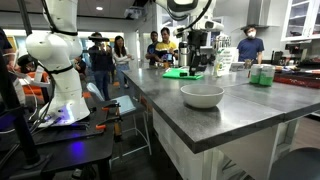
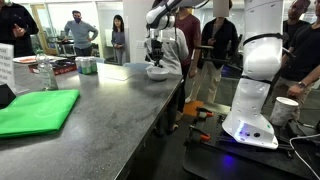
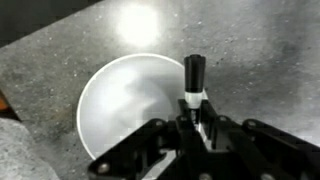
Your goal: Take the marker out of the bowl and put it on the counter
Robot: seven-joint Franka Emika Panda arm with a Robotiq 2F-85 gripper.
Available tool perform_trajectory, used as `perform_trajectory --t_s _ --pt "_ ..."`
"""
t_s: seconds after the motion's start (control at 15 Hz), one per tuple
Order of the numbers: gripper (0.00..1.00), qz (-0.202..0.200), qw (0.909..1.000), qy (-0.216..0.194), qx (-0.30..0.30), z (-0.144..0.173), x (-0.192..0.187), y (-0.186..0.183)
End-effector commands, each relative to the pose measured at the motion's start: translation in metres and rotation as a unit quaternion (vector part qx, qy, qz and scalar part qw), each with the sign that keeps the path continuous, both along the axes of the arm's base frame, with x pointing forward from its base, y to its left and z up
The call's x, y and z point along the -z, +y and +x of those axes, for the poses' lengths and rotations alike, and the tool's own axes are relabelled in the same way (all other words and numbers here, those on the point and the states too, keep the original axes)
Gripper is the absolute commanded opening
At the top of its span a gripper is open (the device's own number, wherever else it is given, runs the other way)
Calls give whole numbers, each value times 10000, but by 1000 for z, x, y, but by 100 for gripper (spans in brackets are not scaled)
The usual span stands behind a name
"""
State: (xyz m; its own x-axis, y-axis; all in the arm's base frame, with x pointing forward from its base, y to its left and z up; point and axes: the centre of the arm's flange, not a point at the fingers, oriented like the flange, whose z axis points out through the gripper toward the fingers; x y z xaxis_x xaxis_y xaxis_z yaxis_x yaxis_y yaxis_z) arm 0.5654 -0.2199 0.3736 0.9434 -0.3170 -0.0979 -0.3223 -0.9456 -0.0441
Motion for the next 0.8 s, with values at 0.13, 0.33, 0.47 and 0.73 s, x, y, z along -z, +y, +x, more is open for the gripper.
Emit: perform_trajectory --t_s 0.13,0.33,0.47,0.73 --pt "5 27 9993 -20 366 11 -22 94" --pt "5 41 9990 61 439 31 -11 143" --pt "5 -67 9987 72 495 42 7 164" --pt "5 -84 9990 -14 429 69 51 175"
